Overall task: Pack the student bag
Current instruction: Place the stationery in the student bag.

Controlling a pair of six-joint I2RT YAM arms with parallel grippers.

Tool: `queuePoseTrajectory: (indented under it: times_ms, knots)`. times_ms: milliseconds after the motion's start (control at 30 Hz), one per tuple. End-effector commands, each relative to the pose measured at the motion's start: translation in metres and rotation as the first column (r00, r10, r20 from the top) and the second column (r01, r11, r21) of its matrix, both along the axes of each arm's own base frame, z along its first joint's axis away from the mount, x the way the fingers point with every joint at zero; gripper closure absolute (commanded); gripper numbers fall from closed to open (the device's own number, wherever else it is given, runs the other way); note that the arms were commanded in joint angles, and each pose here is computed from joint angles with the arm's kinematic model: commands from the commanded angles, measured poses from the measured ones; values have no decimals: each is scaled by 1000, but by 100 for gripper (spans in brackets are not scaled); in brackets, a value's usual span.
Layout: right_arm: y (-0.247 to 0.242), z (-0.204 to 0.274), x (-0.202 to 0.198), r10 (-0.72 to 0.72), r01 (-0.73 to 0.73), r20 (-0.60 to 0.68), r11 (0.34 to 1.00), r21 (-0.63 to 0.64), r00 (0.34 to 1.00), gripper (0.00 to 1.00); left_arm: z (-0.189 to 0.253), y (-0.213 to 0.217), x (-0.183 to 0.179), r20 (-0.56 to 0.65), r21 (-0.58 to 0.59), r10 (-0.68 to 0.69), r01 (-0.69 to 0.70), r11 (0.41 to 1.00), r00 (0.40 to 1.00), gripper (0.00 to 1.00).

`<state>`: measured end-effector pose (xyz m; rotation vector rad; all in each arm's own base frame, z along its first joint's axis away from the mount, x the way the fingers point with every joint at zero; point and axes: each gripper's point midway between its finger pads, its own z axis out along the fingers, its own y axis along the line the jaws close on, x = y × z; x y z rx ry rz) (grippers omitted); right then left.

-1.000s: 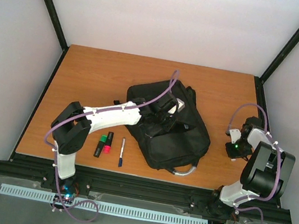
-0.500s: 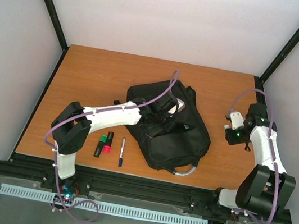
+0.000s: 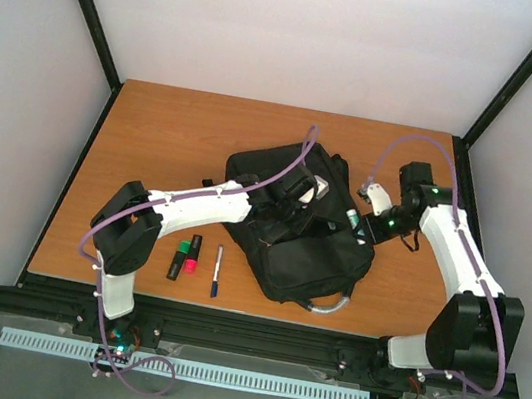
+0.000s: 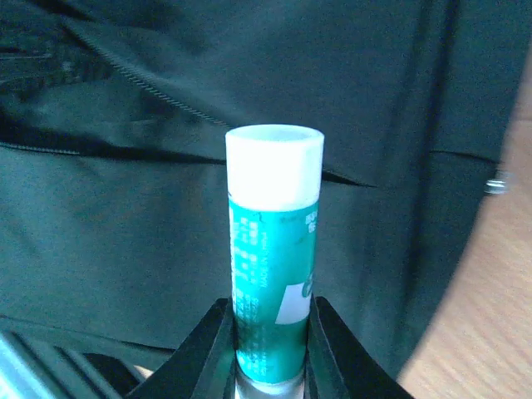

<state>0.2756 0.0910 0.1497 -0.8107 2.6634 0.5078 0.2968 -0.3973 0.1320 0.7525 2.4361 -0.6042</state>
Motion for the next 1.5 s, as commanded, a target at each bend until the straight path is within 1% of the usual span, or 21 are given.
queuePoseTrajectory:
  times_ms: [0, 233, 467, 667, 933, 1100, 1200, 1467]
  knots:
    - [33, 0, -15, 45, -34, -107, 994, 107, 993, 95, 29, -13, -6, 27, -60, -21, 23, 998, 999, 91]
    - [46, 2, -20, 95, -77, -137, 989, 130, 986, 96, 36, -11, -3, 47, -65, -11, 14, 998, 999, 91]
    - [62, -1, -22, 131, -85, -238, 977, 195, 962, 96, 39, -10, -2, 61, -65, -3, 7, 998, 998, 91]
    - [69, 3, -21, 150, -91, -275, 972, 216, 950, 96, 43, -7, 1, 76, -67, 9, -4, 998, 997, 91]
    - [70, 1, -21, 145, -87, -281, 974, 209, 949, 97, 45, -6, 3, 85, -67, 18, -12, 998, 996, 90]
    - [72, 12, -19, 154, -90, -294, 971, 220, 943, 97, 46, -4, 5, 90, -73, 25, -19, 997, 996, 91]
    - [71, 17, -13, 145, -84, -308, 976, 203, 940, 97, 47, -4, 5, 89, -76, 28, -21, 997, 996, 91]
    - [71, 5, -17, 157, -105, -318, 979, 174, 935, 97, 50, 2, 10, 115, -68, 50, -43, 997, 992, 91]
